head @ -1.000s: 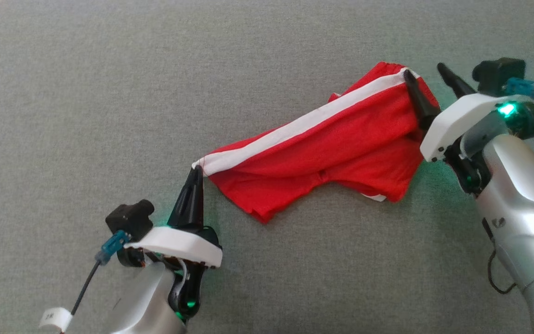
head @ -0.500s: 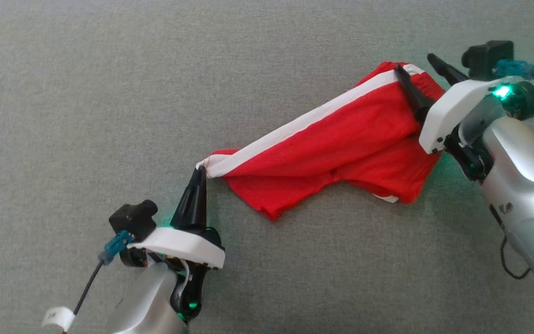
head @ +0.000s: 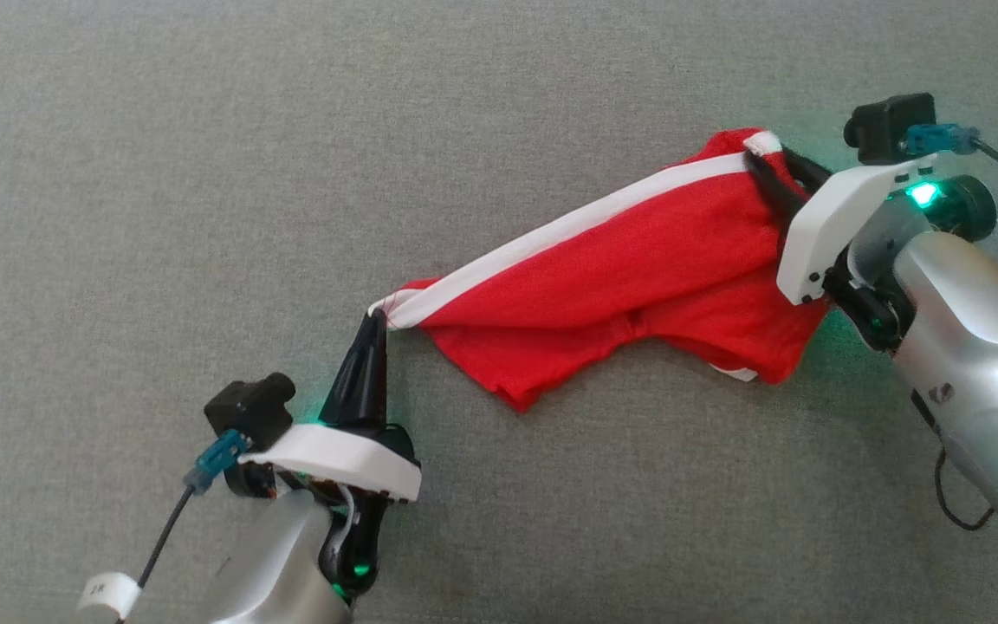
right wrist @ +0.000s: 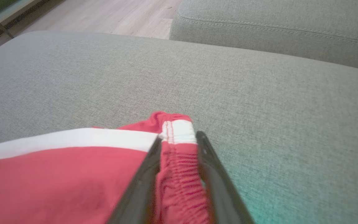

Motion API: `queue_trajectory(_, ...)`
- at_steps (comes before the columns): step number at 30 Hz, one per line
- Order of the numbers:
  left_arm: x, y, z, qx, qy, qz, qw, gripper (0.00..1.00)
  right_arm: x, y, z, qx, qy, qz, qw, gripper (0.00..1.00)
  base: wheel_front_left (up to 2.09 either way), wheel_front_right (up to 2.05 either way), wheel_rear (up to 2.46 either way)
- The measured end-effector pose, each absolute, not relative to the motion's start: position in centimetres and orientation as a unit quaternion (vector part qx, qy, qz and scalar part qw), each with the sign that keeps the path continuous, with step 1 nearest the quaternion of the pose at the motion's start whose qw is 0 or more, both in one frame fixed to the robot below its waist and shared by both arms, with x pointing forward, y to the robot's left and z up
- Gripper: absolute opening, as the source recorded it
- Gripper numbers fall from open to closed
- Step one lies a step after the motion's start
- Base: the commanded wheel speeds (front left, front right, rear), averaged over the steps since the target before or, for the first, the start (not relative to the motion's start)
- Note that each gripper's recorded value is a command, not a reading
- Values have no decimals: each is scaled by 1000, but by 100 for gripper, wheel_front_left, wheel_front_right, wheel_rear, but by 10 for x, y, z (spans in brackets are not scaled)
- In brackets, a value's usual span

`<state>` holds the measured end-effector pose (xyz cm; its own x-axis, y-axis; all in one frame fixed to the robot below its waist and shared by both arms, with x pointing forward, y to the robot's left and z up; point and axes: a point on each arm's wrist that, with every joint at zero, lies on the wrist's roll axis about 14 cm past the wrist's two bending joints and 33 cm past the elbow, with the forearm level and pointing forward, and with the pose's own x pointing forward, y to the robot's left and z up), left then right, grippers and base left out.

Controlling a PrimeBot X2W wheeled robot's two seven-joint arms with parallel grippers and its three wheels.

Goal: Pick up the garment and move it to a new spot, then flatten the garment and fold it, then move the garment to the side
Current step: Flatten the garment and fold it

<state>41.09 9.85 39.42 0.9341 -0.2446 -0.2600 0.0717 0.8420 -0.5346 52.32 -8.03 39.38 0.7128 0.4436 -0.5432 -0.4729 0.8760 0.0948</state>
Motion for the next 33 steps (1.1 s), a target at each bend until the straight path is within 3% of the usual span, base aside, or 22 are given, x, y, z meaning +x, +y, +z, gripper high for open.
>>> queue_trajectory(1,411,98,394,-268,161,-84,946,0,523,-80,394,-24,286,248,925,0,0,0,0)
queue_trajectory(14,424,107,427,-249,107,-88,958,0,540,-83,457,-14,144,244,959,0,0,0,0)
queue_trajectory(23,474,128,566,-153,-86,-127,976,0,533,-93,545,26,27,226,973,0,0,0,0)
queue_trajectory(28,479,126,640,-94,-172,-158,968,0,520,-106,621,51,-69,220,972,5,0,0,0)
queue_trajectory(33,471,114,685,-57,-223,-188,955,0,496,-127,653,51,-114,211,969,0,0,0,0)
